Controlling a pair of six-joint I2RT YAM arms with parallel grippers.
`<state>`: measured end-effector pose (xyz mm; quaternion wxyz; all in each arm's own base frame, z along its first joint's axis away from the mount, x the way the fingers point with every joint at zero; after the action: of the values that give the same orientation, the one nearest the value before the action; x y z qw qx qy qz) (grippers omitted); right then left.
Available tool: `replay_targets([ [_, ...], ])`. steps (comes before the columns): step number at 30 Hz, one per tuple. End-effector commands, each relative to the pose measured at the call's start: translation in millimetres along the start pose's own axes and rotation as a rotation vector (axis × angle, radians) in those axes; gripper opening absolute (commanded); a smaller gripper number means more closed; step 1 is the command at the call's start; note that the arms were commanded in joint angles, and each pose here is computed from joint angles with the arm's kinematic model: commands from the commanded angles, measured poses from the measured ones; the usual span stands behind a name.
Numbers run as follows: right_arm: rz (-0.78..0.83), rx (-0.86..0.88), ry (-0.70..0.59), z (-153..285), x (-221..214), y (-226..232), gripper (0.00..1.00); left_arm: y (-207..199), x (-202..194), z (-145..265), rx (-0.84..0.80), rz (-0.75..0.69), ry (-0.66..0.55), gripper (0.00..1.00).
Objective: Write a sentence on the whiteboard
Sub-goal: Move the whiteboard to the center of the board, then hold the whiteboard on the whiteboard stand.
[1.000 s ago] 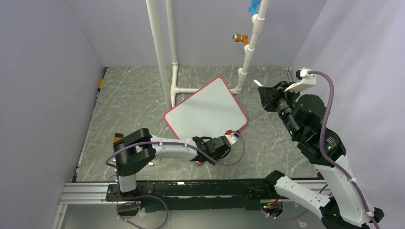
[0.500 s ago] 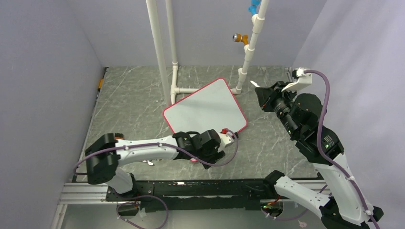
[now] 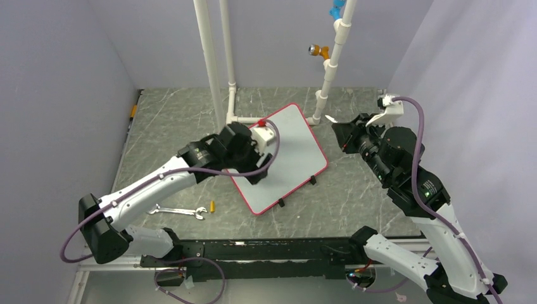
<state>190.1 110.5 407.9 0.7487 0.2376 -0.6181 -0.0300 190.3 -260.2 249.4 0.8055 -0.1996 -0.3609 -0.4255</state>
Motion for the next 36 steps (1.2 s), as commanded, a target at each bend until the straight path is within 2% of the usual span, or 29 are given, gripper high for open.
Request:
replay_targets([
  [1, -0.002, 0.049, -0.024, 1, 2, 5, 0.0, 26, 22, 14, 0.013, -0.009, -0.082, 0.76],
  [8, 0.022, 0.101, 0.009, 0, -6, 9, 0.0, 72, 50, -8, 0.065, 0.002, -0.049, 0.78],
  [14, 0.043, 0.117, 0.031, 4, -20, 4, 0.0, 94, 65, -25, 0.071, 0.007, -0.008, 0.81],
  [19, 0.041, 0.132, 0.063, 3, -36, 1, 0.0, 122, 72, -36, 0.06, 0.082, 0.027, 0.83],
  [24, 0.05, 0.126, 0.081, 3, -45, -3, 0.0, 137, 82, -42, 0.084, 0.116, 0.005, 0.85],
  [29, 0.061, 0.121, 0.082, 5, -45, -5, 0.0, 148, 76, -56, 0.085, 0.165, 0.029, 0.85],
  [36, 0.071, 0.109, 0.082, 7, -46, -8, 0.0, 140, 51, -71, 0.047, 0.223, 0.088, 0.84],
])
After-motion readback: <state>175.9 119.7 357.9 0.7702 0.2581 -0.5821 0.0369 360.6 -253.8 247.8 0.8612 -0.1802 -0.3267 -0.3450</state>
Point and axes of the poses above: each gripper's point midway between its finger pads, its own z axis back along the fingers, its own y axis along the line the jaws close on, x = y × z, the point moved 5 cm from there along z, back along the fingers, and after that the axes turned 3 degrees about -z, right-handed, at the moved point
